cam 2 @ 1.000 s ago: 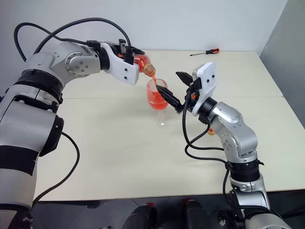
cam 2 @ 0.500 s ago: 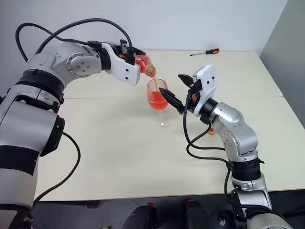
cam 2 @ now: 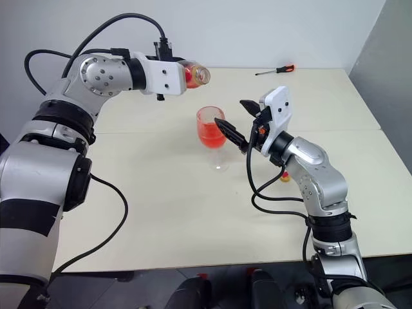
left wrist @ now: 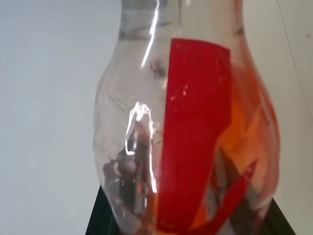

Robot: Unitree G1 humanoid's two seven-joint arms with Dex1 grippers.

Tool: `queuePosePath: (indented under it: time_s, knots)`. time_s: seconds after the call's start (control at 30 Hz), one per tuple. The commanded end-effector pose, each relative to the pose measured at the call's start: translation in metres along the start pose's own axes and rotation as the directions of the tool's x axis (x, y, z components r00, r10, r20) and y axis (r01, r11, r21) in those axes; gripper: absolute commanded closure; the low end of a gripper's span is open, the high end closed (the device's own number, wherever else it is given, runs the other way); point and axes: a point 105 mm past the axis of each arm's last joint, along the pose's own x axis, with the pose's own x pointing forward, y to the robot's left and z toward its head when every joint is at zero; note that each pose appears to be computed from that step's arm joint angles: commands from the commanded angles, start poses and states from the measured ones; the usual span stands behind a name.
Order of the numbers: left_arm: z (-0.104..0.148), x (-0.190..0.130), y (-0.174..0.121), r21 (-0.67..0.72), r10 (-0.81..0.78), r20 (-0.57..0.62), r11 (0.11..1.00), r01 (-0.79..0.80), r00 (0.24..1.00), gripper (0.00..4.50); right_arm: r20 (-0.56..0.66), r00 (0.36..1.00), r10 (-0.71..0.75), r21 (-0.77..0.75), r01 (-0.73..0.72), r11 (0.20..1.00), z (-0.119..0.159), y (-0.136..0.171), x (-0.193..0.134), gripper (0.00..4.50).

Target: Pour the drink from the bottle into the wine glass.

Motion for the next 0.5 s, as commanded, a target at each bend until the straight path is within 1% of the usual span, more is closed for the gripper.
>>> queuePosePath:
  time_s: [0.03,0.1,0.17,0.2,0.23,0.33,0.4,0.47,0.5]
  knots:
    - [0.004,-0.010,0.024,-0.074,0.122,0.037,0.990,-0.119,0.992,3.31,0.044,0.998,0.048,-0.042,-0.046,0.998,0.019,0.004,0.002,0.00]
    - [0.002,-0.013,0.031,-0.140,0.173,0.045,0.976,-0.165,0.984,3.31,0.046,0.997,0.056,-0.044,-0.054,0.998,0.020,0.004,0.001,0.00]
    - [-0.004,-0.018,0.043,-0.298,0.275,0.035,0.921,-0.253,0.961,3.31,0.056,0.996,0.063,-0.039,-0.061,0.997,0.026,0.004,0.000,0.00]
    - [-0.007,-0.020,0.046,-0.352,0.303,0.029,0.895,-0.273,0.953,3.31,0.060,0.996,0.067,-0.036,-0.064,0.997,0.028,0.004,-0.001,0.00]
    - [-0.010,-0.021,0.043,-0.383,0.301,0.027,0.884,-0.269,0.953,3.31,0.062,0.995,0.071,-0.040,-0.069,0.997,0.031,0.005,-0.003,0.00]
    - [-0.014,-0.021,0.036,-0.417,0.290,0.024,0.873,-0.254,0.957,3.31,0.059,0.995,0.084,-0.050,-0.082,0.995,0.035,0.007,-0.007,0.00]
    - [-0.022,-0.025,0.035,-0.505,0.336,-0.002,0.813,-0.291,0.942,3.31,-0.002,0.990,0.140,-0.085,-0.140,0.987,0.030,0.016,-0.017,0.00]
    - [-0.039,-0.034,0.034,-0.603,0.415,-0.068,0.708,-0.369,0.907,3.31,-0.046,0.978,0.202,-0.066,-0.205,0.977,0.025,0.029,-0.029,0.00]
    - [-0.044,-0.038,0.034,-0.626,0.435,-0.093,0.674,-0.392,0.896,3.31,-0.054,0.974,0.220,-0.056,-0.223,0.973,0.024,0.033,-0.032,0.00]
